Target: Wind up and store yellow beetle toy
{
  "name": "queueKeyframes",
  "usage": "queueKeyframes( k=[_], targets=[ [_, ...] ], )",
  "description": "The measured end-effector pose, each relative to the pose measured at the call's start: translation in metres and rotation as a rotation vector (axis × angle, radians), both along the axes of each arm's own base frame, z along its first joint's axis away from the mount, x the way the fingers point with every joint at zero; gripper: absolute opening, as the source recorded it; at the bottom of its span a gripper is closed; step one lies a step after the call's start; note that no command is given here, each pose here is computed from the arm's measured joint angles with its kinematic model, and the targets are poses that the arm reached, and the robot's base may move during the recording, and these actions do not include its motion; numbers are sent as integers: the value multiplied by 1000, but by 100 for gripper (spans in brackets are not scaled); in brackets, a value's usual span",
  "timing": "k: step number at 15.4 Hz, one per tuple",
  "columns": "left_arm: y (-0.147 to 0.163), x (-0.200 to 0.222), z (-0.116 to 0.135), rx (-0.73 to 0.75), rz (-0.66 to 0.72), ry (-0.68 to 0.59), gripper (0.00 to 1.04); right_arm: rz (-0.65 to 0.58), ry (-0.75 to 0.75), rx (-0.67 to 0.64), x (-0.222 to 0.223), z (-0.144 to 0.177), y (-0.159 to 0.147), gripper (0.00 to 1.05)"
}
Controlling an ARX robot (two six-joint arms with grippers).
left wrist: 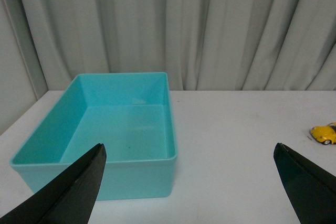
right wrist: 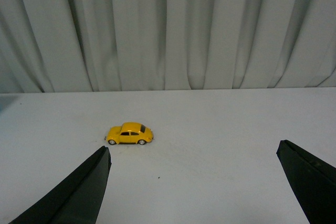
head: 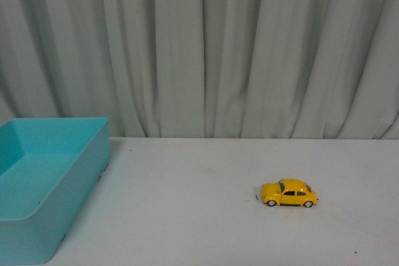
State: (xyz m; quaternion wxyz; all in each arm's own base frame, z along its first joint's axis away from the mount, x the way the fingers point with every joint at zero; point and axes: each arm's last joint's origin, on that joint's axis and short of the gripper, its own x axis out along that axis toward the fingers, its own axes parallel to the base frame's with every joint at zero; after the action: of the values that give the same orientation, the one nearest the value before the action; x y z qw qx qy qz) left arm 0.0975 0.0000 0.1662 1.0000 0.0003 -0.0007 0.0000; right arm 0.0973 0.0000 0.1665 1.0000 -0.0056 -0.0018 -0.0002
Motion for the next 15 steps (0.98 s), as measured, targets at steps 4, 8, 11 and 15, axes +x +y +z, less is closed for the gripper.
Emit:
queueKeyframes(
  k=[4,8,11,15],
  targets=[
    [0,0,0,0,0,0,98,0,0,0,0,0,0,98],
    [0,0,0,0,0,0,98,0,0,0,0,0,0,98],
    [0,0,0,0,0,0,98,0,0,0,0,0,0,98],
    [0,0,0,0,0,2,98,0,2,0,0,0,0,98]
  ],
)
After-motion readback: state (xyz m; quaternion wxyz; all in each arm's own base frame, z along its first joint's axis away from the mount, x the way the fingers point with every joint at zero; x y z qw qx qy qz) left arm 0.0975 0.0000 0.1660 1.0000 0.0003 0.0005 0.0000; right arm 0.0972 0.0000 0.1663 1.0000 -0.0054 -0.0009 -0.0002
